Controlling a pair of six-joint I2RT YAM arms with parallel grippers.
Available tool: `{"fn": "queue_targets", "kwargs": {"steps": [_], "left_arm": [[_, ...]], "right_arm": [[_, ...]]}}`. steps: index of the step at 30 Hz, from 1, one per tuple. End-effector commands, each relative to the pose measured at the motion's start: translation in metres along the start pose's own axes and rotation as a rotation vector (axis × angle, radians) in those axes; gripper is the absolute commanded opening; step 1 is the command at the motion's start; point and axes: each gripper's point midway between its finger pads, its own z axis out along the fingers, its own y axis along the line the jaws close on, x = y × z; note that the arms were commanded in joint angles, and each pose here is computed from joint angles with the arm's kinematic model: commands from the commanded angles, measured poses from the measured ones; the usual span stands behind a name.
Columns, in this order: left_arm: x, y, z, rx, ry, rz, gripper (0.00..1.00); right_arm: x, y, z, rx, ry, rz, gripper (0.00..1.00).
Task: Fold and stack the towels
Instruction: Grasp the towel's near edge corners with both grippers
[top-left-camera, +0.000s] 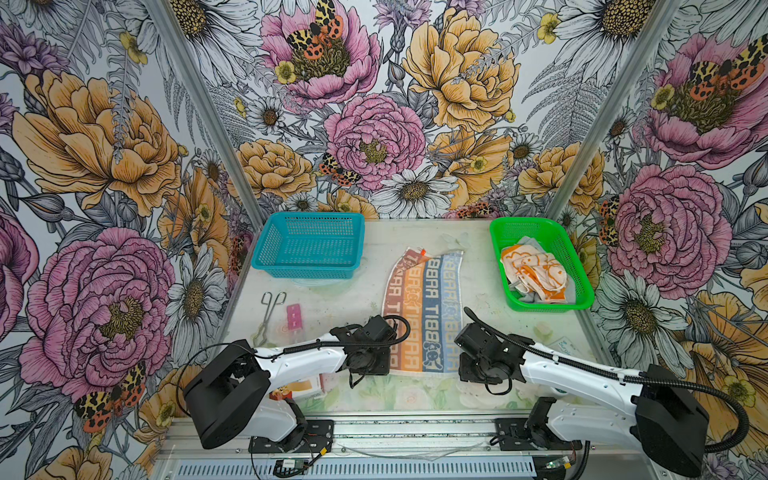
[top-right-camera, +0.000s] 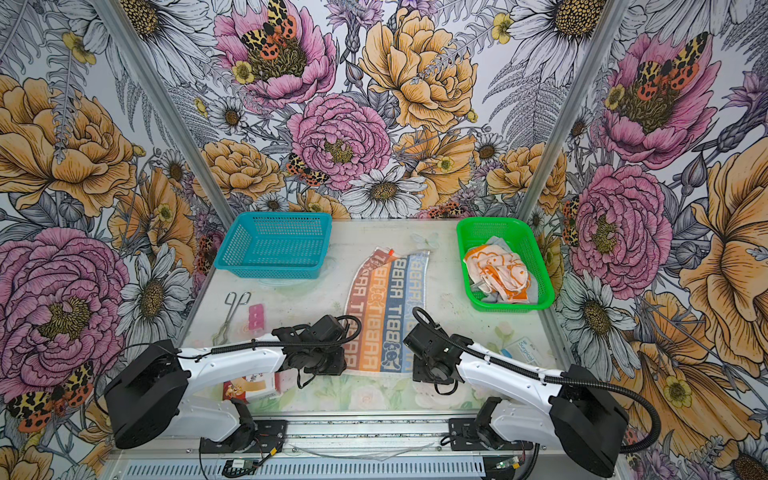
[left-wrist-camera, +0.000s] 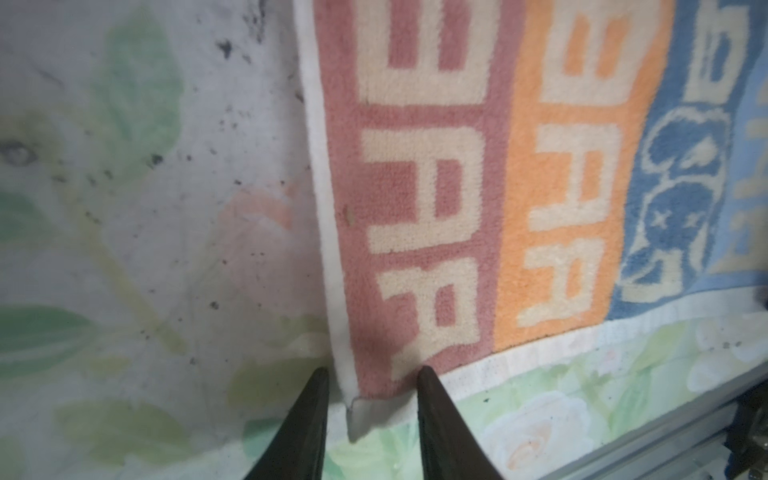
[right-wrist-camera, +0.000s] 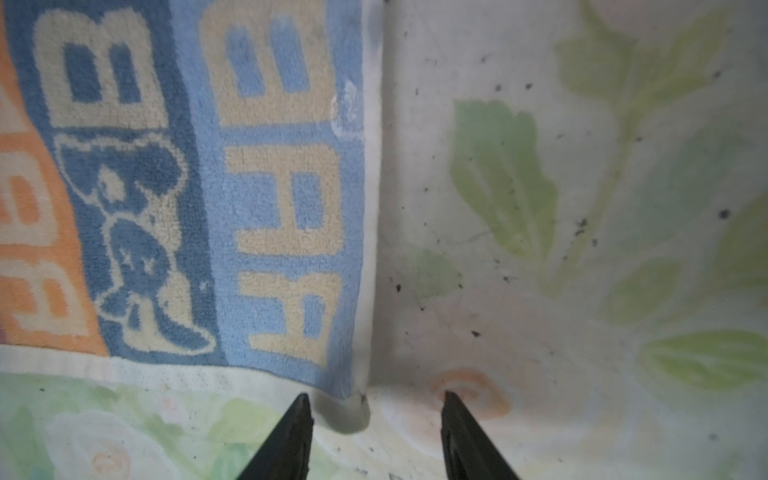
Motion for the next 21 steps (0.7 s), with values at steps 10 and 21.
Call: {"fn": "queue_targets", "kwargs": {"steps": [10,21], "left_arm": [[0.005,-0.011,-0.006,0.083,-0.001,-0.023,0.0],[0.057,-0.016,0.001,0.06,0.104,0.024,0.0]], "right_arm": [[0.003,0.009,0.007,-0.055,0.002,0.015,0.0],[0.054,-0.043,-0.042,0.009,0.011,0.084,0.0]]}}
